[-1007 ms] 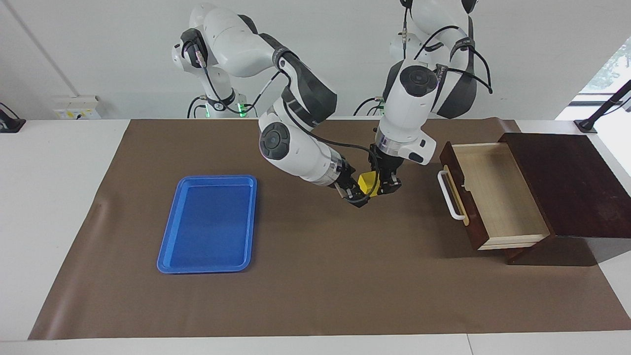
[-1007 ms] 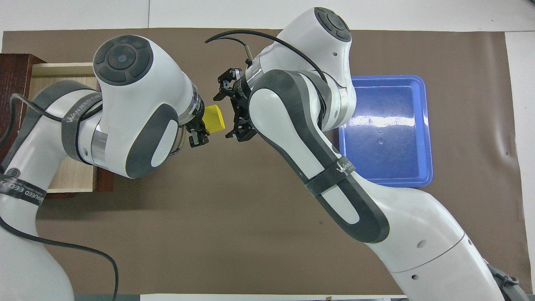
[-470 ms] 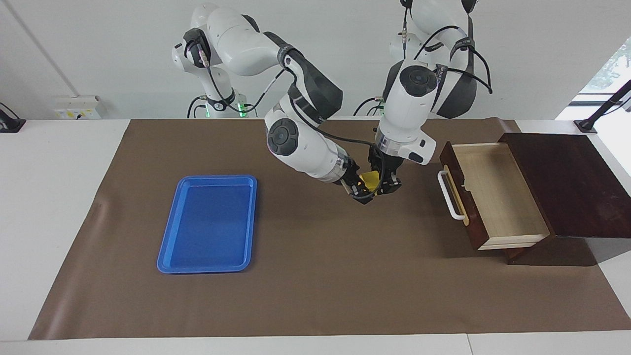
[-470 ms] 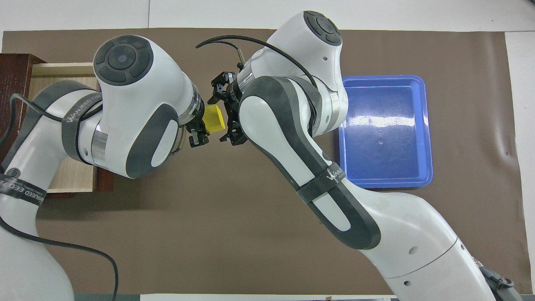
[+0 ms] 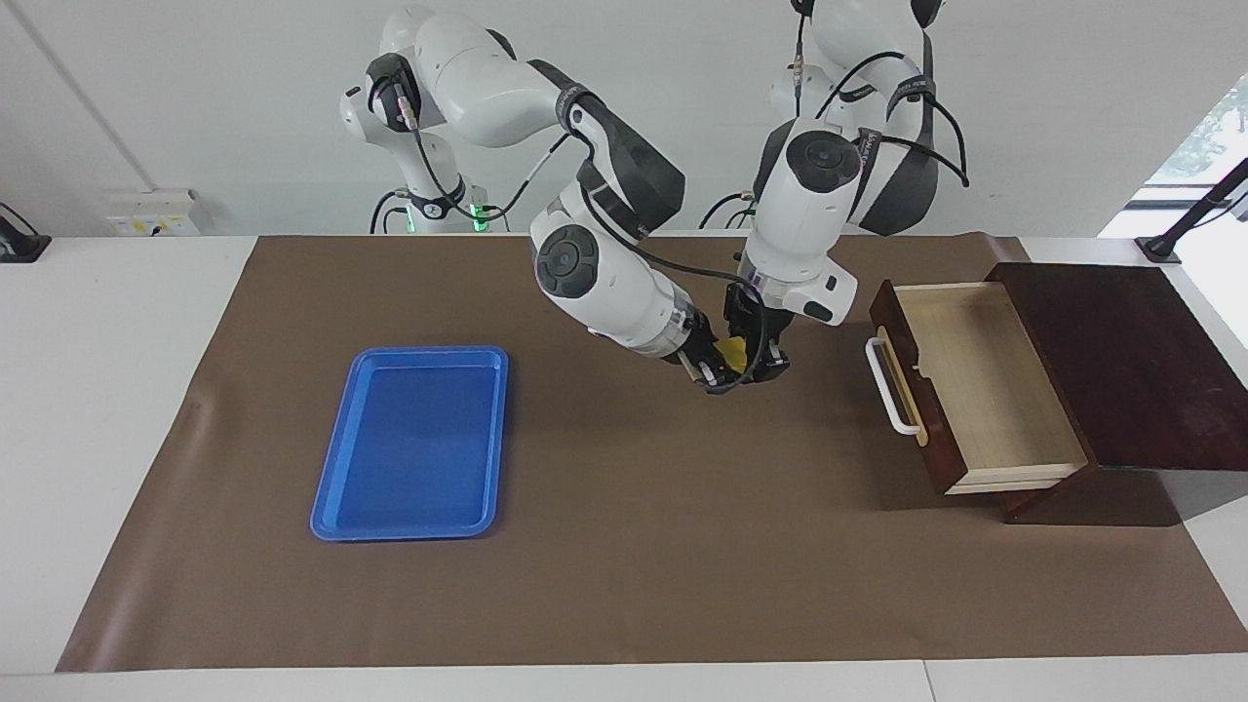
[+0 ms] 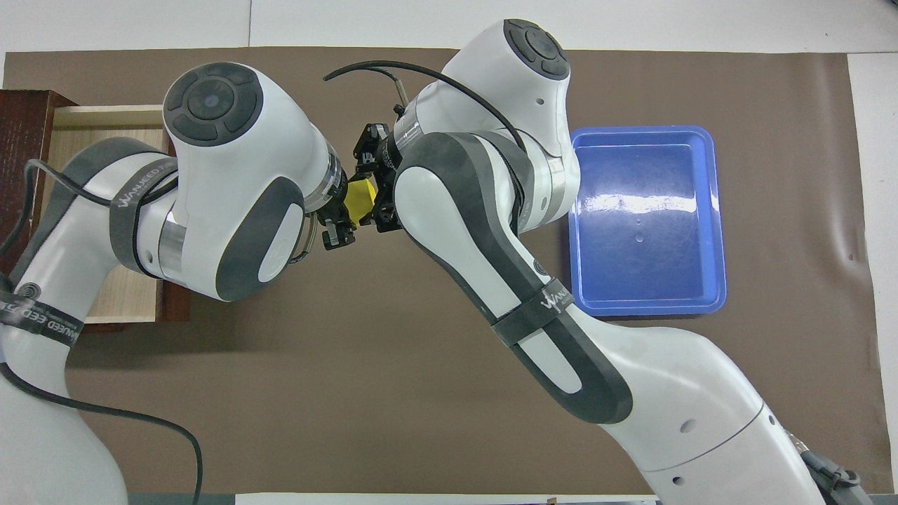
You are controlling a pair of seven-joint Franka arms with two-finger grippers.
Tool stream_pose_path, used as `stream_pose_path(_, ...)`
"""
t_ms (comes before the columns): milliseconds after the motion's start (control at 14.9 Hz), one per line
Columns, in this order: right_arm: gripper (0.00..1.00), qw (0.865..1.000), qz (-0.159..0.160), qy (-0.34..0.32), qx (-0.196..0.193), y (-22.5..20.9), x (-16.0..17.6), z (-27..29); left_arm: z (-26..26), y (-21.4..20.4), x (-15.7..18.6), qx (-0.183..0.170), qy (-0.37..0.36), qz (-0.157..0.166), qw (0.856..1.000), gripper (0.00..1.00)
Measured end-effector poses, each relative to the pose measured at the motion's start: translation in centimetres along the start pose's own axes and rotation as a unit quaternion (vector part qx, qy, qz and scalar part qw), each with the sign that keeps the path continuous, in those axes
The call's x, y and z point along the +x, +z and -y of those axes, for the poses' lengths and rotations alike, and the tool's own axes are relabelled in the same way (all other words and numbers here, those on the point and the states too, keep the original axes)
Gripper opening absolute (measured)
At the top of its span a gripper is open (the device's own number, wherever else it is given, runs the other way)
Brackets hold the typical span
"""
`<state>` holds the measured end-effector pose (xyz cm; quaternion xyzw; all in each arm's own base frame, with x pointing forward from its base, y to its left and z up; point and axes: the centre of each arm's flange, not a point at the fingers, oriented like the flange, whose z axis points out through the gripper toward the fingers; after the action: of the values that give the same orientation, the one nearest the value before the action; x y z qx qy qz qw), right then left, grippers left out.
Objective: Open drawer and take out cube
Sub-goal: 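Carry the cube toward the tray while the left gripper releases and withdraws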
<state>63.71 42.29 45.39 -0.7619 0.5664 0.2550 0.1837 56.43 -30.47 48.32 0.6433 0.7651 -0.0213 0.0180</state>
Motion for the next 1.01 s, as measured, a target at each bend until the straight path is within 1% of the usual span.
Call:
stream_pose_path(470,0.56,1.0,0.0,0.0,0.003,-0.1,0.0,0.1,-0.1,-0.1,0.0,-0.003,0.0,0.002,1.0,0.55)
stream_pose_path(537,0.56,1.0,0.0,0.0,0.005,-0.2,0.0,0.1,-0.1,-0.1,0.0,-0.004,0.001,0.003,1.0,0.58)
stream_pose_path(604,0.56,1.0,-0.002,0.0,0.009,-0.3,0.1,0.2,-0.3,-0.1,0.2,-0.004,0.0,0.002,1.0,0.67)
stream_pose_path(671,0.56,1.0,-0.003,0.0,0.013,-0.4,0.1,0.3,-0.4,-0.2,0.4,-0.005,-0.002,0.002,1.0,0.73)
stream_pose_path(739,0.56,1.0,-0.005,0.0,0.015,-0.5,0.3,0.4,-0.7,-0.2,0.7,-0.006,-0.004,0.002,1.0,0.89)
stream_pose_path(806,0.56,1.0,-0.006,0.0,0.017,-0.6,0.4,0.4,-0.9,-0.3,0.9,-0.007,-0.006,0.002,1.0,0.99)
stream_pose_path(1007,0.56,1.0,-0.008,0.003,0.022,-1.0,0.8,0.7,-1.8,-0.5,2.3,-0.008,-0.014,0.0,1.0,1.0)
